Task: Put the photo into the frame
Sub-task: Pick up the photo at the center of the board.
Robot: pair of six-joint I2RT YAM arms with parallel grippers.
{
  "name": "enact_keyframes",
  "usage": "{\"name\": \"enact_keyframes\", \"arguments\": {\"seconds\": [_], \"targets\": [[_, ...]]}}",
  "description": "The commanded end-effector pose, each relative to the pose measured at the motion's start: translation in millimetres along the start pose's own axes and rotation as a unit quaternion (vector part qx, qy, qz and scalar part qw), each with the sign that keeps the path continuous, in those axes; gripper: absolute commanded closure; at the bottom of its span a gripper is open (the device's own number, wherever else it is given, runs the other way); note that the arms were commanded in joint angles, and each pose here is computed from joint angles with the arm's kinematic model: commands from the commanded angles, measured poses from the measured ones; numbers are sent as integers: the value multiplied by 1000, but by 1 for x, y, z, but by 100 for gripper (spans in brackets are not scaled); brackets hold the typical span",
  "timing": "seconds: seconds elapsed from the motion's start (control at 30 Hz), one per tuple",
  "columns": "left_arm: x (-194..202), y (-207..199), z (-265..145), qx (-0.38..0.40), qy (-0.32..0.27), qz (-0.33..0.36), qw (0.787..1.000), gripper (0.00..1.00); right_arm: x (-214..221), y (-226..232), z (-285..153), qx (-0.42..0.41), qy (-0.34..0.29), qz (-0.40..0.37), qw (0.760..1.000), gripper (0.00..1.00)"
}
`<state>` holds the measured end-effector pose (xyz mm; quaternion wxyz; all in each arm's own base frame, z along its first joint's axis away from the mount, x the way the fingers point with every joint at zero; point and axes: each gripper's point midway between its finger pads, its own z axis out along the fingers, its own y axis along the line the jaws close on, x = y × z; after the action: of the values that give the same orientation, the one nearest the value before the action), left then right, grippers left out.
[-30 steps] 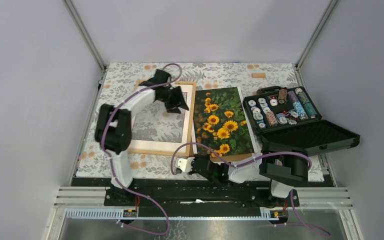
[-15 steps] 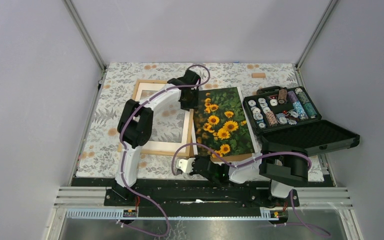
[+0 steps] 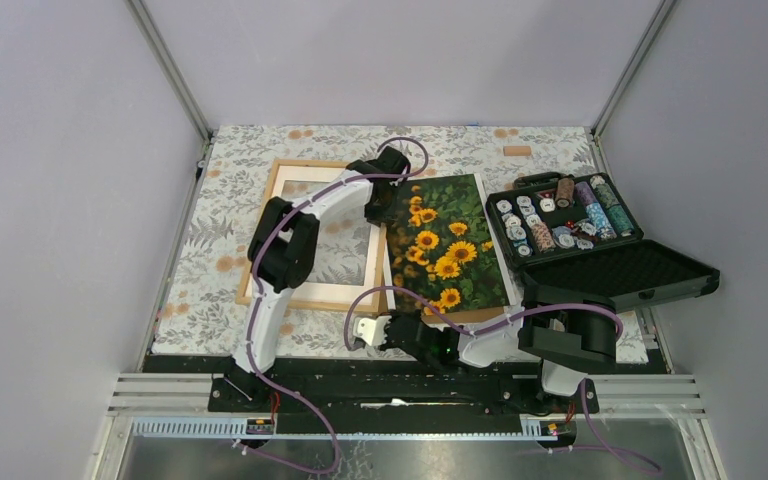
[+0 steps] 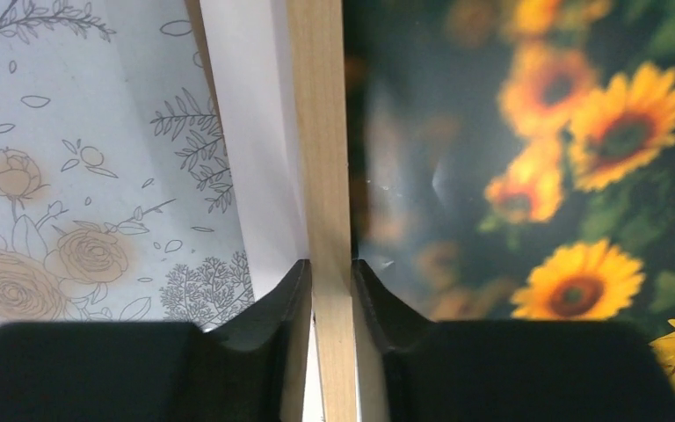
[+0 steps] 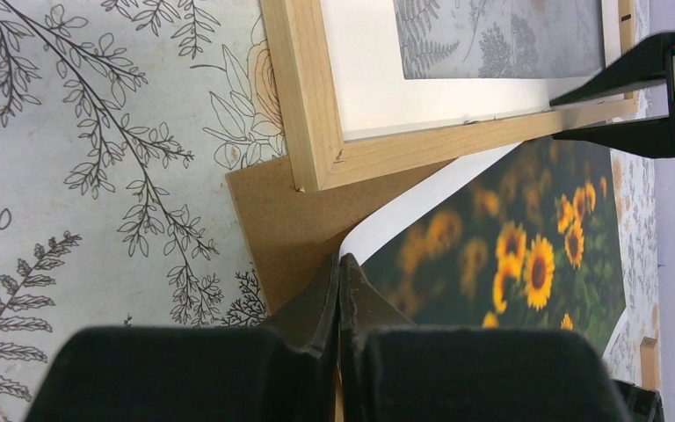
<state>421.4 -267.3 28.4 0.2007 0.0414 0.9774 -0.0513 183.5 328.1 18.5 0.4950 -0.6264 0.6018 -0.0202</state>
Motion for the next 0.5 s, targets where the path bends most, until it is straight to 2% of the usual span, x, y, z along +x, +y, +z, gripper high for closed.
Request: {"name": "enact_keyframes", "arguments": {"seconds": [0.0, 0.07, 0.1, 0.27, 0.47], "targets": [[-7, 0, 5, -18, -7, 12, 1000, 81, -23, -12, -4, 24, -41, 27, 998, 100], [-8, 3, 4, -30, -7, 18, 999, 96, -24, -13, -4, 29, -43, 29, 998, 100], [-10, 5, 2, -35, -9, 22, 999, 100, -24, -14, -4, 31, -44, 30, 998, 100], [-36, 21, -28, -56, -49, 33, 997, 100, -29, -18, -5, 37, -52, 44, 997, 100], [-69, 68, -92, -68, -107, -20, 992, 100, -39, -20, -10, 33, -75, 78, 994, 100]]}}
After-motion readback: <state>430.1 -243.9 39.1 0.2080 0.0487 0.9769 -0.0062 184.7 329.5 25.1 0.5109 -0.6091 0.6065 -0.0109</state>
